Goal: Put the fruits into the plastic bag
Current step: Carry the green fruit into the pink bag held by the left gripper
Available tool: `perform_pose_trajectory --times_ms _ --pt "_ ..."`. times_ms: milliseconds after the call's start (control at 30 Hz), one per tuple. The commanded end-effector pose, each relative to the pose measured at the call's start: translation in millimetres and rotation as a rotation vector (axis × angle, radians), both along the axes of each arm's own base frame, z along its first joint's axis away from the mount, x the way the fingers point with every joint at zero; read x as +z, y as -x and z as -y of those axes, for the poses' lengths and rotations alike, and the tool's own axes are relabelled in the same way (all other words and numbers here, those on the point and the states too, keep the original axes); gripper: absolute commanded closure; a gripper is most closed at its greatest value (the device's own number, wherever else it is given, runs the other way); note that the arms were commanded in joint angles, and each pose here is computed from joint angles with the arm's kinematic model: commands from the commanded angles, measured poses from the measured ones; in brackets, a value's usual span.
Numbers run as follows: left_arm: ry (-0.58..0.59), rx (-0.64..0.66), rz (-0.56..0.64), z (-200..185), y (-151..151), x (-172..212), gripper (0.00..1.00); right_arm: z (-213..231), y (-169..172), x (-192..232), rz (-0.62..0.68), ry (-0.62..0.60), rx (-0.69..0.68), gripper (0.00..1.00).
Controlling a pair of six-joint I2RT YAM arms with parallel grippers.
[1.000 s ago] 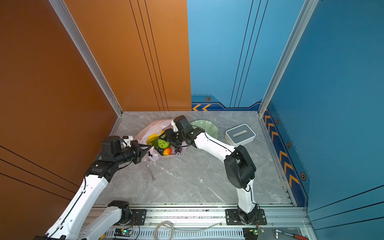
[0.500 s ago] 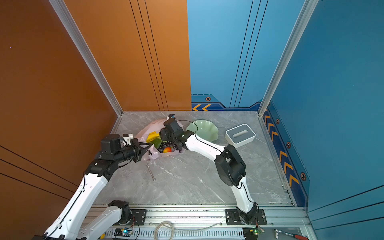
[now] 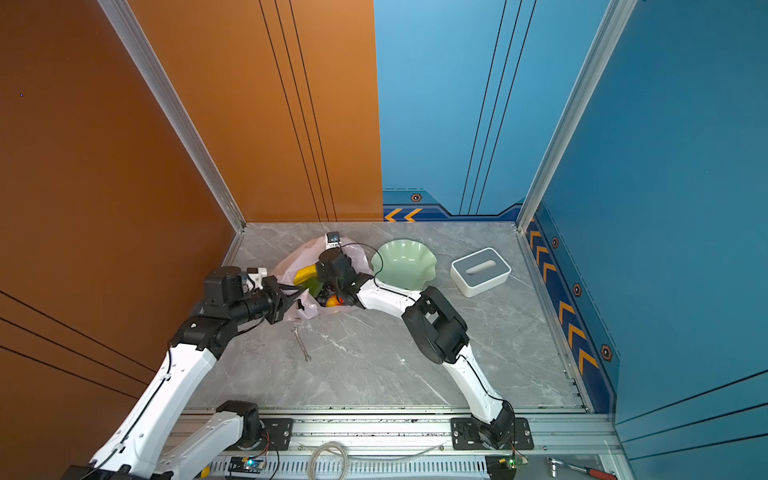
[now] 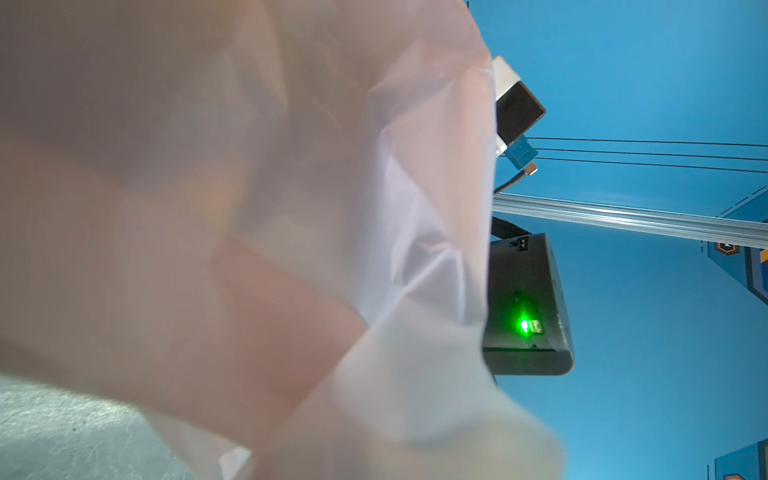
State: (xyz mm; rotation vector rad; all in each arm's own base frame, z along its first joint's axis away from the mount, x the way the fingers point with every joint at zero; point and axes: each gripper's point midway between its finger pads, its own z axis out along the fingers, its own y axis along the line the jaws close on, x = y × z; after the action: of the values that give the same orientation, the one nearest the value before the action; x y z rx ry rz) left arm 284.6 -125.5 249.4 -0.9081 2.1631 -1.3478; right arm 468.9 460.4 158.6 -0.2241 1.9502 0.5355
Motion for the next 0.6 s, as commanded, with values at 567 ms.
perform_pose_trajectory --times_ms 567 --pt "0.014 -0.007 -0.025 4.5 1.9 9.0 1.00 13.2 -52.7 2.1 0.175 0.073 -0.176 0.59"
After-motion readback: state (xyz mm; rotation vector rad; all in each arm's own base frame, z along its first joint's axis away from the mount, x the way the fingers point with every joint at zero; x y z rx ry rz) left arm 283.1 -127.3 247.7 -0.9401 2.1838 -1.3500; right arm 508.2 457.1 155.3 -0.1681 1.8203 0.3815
